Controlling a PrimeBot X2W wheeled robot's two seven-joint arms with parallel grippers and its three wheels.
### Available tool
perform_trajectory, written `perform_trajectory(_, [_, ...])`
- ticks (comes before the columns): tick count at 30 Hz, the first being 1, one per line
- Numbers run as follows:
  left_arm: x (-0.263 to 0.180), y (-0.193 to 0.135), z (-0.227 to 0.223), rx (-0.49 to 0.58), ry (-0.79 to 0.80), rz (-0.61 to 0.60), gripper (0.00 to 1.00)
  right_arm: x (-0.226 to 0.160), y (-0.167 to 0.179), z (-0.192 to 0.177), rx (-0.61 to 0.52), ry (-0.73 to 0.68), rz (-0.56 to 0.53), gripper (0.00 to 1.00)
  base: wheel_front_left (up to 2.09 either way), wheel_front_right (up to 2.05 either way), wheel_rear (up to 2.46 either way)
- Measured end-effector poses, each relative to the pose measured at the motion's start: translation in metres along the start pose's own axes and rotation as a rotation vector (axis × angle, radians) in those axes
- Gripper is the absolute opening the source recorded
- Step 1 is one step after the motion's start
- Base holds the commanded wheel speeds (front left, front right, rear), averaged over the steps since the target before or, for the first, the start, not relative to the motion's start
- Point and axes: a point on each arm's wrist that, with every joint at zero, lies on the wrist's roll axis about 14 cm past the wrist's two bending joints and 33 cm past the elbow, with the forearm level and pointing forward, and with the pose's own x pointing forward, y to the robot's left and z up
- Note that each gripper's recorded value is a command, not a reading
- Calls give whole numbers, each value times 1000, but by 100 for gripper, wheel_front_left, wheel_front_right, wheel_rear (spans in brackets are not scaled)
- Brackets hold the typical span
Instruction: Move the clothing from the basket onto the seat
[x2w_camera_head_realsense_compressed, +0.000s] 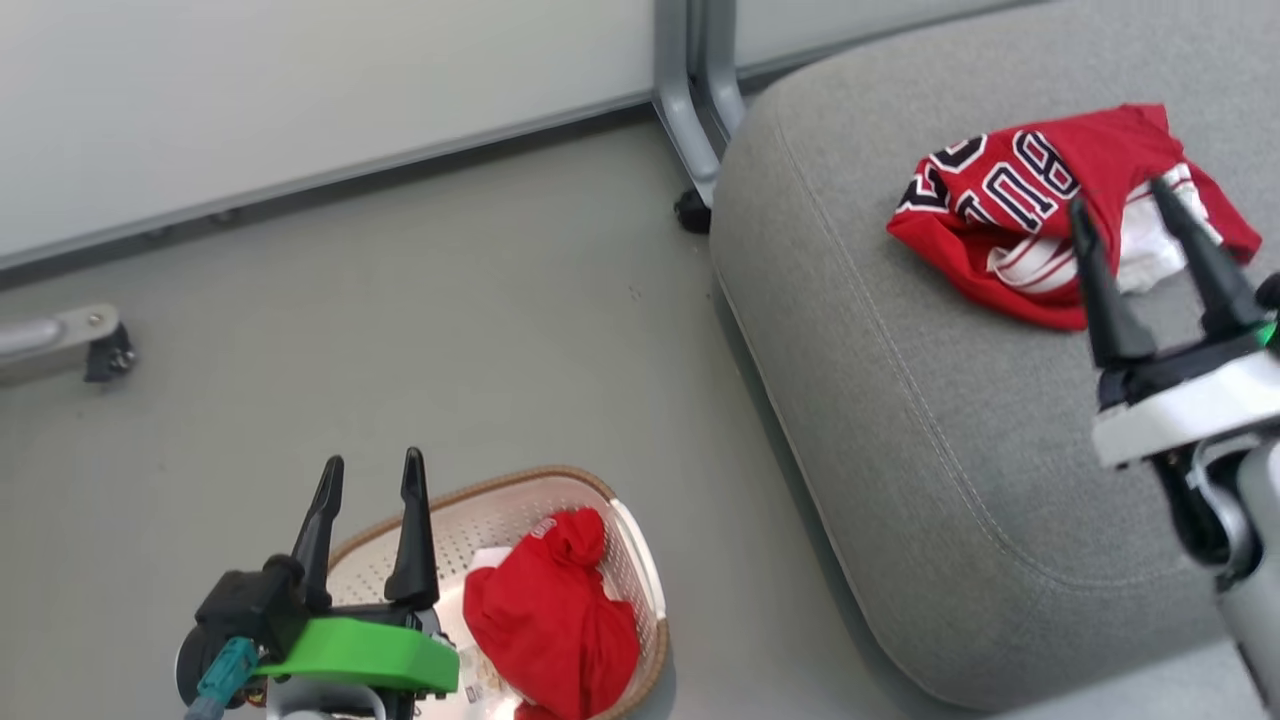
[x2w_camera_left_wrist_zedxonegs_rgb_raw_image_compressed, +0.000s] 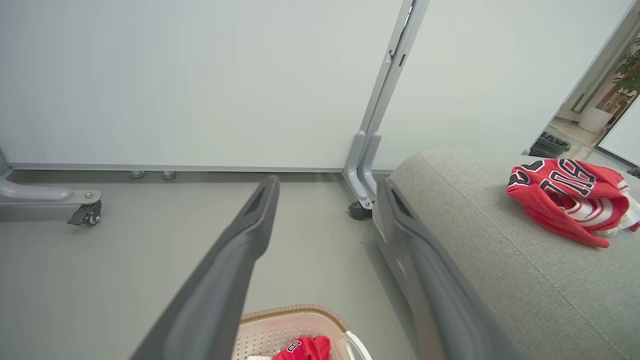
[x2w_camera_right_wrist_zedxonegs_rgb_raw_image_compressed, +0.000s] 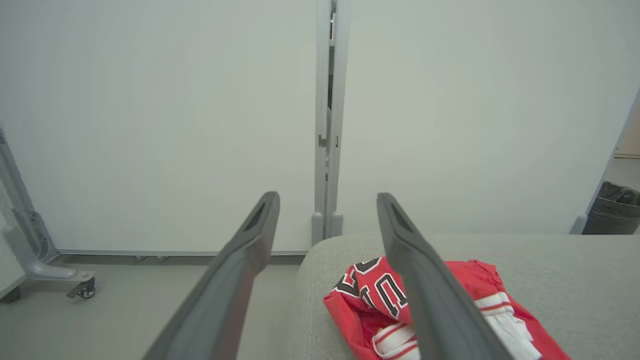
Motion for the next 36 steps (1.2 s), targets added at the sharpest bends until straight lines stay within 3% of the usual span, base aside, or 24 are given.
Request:
perform_trajectory(10, [-39, 32, 31, 21, -81, 136, 100, -30, 68, -1, 140, -61, 53, 100, 0, 0, 0])
perform_trajectory(17, [-63, 45, 35, 30, -95, 189, 100, -50, 99, -20, 155, -12, 66, 100, 0, 0, 0])
perform_trajectory(36, [-71, 48, 34, 34, -93, 203, 100, -54, 104, -25, 161, 3, 58, 100, 0, 0, 0])
